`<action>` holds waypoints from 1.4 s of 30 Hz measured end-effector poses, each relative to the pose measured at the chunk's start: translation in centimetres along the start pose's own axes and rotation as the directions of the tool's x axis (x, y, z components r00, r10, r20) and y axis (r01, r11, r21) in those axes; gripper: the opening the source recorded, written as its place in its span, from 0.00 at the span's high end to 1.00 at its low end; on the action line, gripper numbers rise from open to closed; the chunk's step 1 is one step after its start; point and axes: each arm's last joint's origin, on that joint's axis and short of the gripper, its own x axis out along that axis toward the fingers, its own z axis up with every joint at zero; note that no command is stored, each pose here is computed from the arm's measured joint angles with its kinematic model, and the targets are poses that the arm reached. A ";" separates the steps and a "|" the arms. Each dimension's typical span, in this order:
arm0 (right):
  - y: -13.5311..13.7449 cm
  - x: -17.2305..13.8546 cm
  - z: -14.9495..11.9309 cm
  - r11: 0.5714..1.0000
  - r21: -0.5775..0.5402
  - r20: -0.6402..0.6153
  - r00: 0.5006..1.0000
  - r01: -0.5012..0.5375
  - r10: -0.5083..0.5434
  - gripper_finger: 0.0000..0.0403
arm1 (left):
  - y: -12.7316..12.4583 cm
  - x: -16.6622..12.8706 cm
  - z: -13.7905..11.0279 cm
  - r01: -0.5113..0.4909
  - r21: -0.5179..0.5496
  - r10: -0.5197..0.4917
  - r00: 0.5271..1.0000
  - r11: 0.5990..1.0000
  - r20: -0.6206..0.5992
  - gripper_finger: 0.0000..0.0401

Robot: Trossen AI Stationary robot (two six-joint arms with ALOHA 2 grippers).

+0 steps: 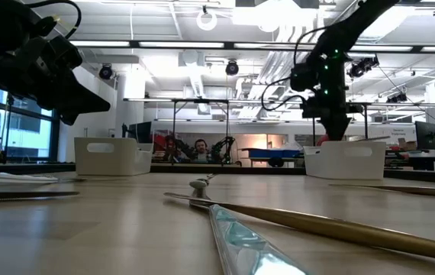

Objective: Sort silverware by color (type)
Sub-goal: Put the middle yellow knife into the white bin, then put the top left green knife into the gray bin

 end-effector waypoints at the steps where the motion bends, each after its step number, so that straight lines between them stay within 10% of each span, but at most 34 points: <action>1: -0.2 0.2 0.0 1.000 0.009 0.003 1.000 -0.006 0.006 1.00 | 0.0 0.0 0.0 0.000 0.000 0.000 1.000 1.000 0.000 1.00; 14: -1.1 1.3 0.5 0.999 0.026 -0.020 1.000 -0.019 0.020 0.99 | 0.0 0.0 0.0 -0.015 0.010 0.015 1.000 1.000 0.005 1.00; 25: -1.2 0.7 0.3 1.000 -0.017 -0.002 1.000 -0.021 0.021 0.80 | 0.0 0.0 0.0 0.009 -0.047 -0.009 1.000 0.999 -0.004 1.00; 32: -0.6 -4.4 -0.8 0.991 -0.130 0.215 0.975 -0.024 0.052 0.93 | -0.1 0.1 -0.1 0.036 -0.086 -0.038 0.999 0.996 -0.023 1.00; 36: 1.0 -7.0 -1.9 0.971 -0.222 0.476 0.858 -0.092 0.191 0.98 | -0.1 0.2 -0.3 0.031 -0.069 -0.034 0.999 0.997 -0.039 1.00; 42: 4.2 -6.2 -5.5 0.884 -0.381 0.707 0.530 -0.272 0.468 0.99 | -0.3 0.4 -0.3 0.070 -0.055 -0.075 0.992 0.996 -0.098 1.00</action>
